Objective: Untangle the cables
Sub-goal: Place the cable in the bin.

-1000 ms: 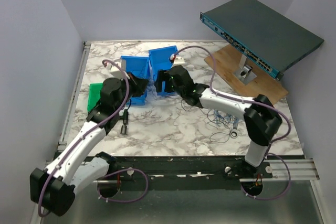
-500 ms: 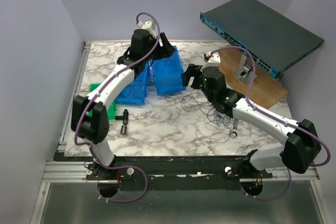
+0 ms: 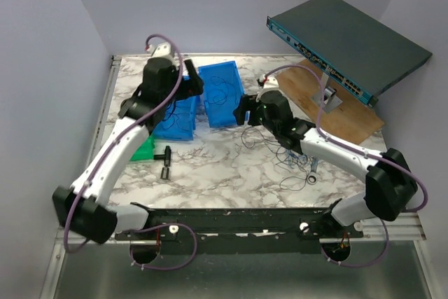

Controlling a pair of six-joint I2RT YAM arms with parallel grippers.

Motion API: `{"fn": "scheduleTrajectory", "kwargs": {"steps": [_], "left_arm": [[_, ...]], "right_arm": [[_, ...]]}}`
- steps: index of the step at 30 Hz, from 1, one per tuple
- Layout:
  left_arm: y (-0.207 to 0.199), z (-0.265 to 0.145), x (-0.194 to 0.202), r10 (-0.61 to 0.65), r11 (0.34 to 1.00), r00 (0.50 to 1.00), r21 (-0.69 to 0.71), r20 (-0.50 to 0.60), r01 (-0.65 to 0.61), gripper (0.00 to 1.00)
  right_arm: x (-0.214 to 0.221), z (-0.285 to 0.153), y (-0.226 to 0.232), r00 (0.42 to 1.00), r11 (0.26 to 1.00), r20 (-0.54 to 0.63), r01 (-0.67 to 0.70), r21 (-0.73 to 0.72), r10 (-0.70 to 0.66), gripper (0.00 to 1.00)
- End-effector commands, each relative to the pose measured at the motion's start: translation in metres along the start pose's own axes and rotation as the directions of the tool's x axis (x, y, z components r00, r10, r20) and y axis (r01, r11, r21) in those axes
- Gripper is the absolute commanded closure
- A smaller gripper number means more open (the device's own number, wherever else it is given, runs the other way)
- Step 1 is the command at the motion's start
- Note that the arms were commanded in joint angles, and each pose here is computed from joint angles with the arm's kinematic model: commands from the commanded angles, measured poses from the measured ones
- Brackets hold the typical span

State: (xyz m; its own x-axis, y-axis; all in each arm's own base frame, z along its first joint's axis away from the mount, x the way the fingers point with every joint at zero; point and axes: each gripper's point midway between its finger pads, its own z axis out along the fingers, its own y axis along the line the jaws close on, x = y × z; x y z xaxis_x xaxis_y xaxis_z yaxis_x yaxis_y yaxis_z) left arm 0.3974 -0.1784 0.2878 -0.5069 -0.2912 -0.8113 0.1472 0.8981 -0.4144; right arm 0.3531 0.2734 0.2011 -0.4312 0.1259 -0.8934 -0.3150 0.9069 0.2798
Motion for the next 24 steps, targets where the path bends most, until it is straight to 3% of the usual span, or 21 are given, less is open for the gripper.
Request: {"fn": "scheduleTrajectory", "kwargs": {"steps": [1,6,11,17,24], "left_arm": [[0.088,-0.065,0.041,-0.083,0.922,0.995,-0.374,0.059,0.099,0.14],[0.127,-0.091,0.091,-0.127,0.887,0.989,-0.436,0.081,0.15,0.2],[0.154,-0.081,0.124,-0.224,0.875,0.973,-0.43,0.051,0.224,0.2],[0.179,-0.075,0.123,-0.241,0.842,0.965,-0.472,0.106,0.262,0.2],[0.202,-0.092,0.111,-0.262,0.819,0.922,-0.438,0.286,0.369,0.23]], "right_arm": [[0.022,0.01,0.025,0.996,0.99,-0.084,0.024,-0.139,-0.036,0.2],[0.03,0.013,0.035,0.996,0.979,-0.089,0.008,-0.204,-0.026,0.2],[0.045,0.012,0.051,0.991,0.956,-0.13,-0.03,-0.291,-0.008,0.24],[0.07,0.018,0.094,0.985,0.945,-0.167,-0.018,-0.327,-0.039,0.25],[0.082,0.035,0.163,0.98,0.909,-0.188,-0.013,-0.416,-0.072,0.29]]}}
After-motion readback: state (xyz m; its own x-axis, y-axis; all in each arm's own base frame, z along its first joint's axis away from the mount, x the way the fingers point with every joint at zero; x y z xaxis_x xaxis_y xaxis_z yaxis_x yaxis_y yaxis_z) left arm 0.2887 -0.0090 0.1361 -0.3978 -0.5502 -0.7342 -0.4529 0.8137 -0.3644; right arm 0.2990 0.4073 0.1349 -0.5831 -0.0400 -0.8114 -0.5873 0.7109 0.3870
